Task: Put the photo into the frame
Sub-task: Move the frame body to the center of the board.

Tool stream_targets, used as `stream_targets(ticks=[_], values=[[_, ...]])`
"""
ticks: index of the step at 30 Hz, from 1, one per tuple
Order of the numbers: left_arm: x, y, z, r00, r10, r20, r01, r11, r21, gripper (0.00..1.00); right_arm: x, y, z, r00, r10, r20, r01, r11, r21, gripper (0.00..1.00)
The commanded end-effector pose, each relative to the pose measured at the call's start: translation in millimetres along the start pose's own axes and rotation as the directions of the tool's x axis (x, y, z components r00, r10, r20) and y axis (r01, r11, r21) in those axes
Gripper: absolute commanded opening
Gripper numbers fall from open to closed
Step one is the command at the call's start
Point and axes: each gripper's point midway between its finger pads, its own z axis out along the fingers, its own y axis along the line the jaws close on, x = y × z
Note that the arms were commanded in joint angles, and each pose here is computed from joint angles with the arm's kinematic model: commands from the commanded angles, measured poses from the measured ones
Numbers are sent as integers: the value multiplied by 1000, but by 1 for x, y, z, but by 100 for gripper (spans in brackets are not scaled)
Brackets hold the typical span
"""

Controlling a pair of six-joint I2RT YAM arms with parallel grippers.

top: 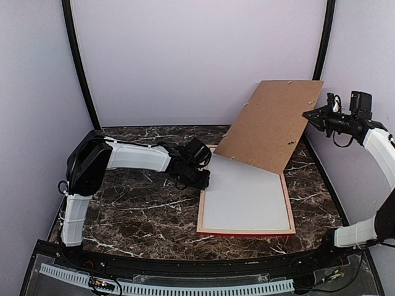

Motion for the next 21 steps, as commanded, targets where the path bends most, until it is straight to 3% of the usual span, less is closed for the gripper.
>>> stream_targets(ticks=[1, 12, 21], values=[[7, 15, -8, 1000, -28, -5, 27, 997, -75, 29, -6, 25, -7, 995, -95, 33, 98, 991, -87, 0], [35, 53, -28, 994, -104, 21, 106, 978, -179, 16, 7, 14, -1, 997, -80, -18, 78, 993, -88, 0], [70, 107, -63, 962, -261, 78, 272, 931, -244, 9, 43, 14, 25, 987, -87, -135, 72, 991, -109, 0]])
